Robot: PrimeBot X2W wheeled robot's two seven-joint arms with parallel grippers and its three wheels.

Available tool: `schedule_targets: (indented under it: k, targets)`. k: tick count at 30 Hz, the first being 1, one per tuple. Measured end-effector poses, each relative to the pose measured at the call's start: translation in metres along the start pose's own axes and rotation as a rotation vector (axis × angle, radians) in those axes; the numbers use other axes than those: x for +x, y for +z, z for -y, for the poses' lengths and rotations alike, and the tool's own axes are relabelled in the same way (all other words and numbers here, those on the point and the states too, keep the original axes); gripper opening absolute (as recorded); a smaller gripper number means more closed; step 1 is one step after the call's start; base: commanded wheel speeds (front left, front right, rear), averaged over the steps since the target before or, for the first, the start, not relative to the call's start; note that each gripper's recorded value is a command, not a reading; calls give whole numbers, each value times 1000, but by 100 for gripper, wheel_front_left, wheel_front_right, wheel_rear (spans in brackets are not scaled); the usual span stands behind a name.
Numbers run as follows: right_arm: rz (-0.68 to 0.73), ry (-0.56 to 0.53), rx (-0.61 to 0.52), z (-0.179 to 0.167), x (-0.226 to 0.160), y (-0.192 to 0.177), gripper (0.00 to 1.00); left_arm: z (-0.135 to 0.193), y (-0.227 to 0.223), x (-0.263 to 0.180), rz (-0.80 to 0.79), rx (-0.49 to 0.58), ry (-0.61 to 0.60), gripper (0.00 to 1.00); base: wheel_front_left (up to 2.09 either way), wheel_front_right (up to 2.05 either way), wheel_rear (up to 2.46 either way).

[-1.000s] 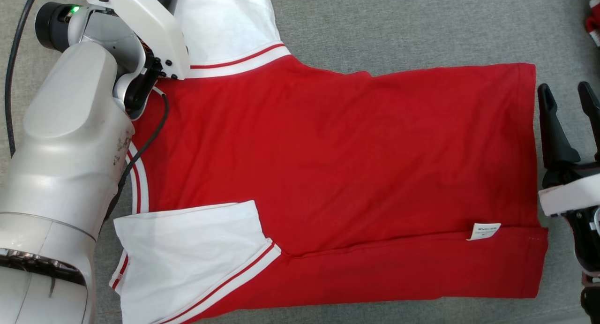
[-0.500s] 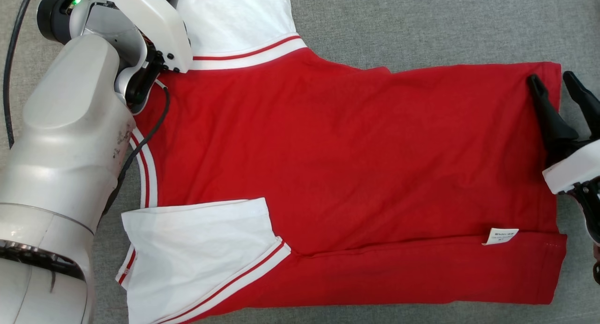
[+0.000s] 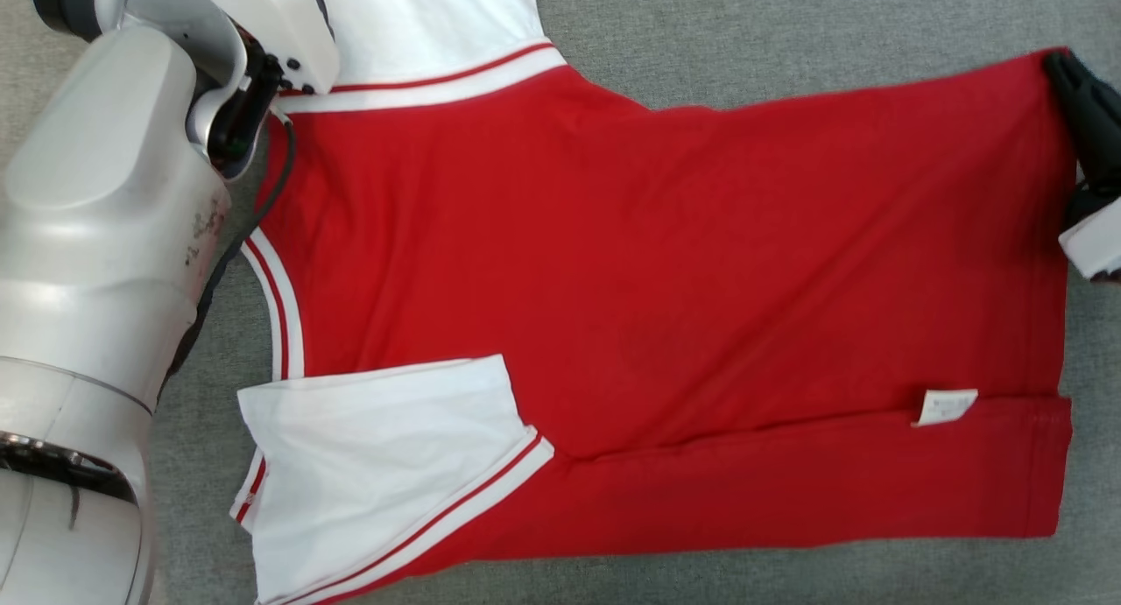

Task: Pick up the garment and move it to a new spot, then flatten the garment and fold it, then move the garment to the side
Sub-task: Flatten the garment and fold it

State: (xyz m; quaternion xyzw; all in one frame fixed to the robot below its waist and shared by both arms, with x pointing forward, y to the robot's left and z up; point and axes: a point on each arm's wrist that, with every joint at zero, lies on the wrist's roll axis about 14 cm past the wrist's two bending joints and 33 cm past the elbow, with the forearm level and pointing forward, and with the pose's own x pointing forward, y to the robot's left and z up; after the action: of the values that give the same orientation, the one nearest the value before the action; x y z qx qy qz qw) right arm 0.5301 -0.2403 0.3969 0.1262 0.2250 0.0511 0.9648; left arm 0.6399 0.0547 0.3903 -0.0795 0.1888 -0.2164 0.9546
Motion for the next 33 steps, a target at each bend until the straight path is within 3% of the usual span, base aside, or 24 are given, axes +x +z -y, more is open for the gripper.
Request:
schedule_targets:
  k: [12,22,33]
  targets:
    - [85,101,29,-27,25,53,0,-4,58,-10,157,-5,10,0,0,0,0]
    - [102,147,194,-29,9,49,0,3,81,-31,286,-53,-38,0,0,0,0]
    - [113,177,381,-24,-19,43,0,9,94,-89,410,-60,-83,0,0,0,0]
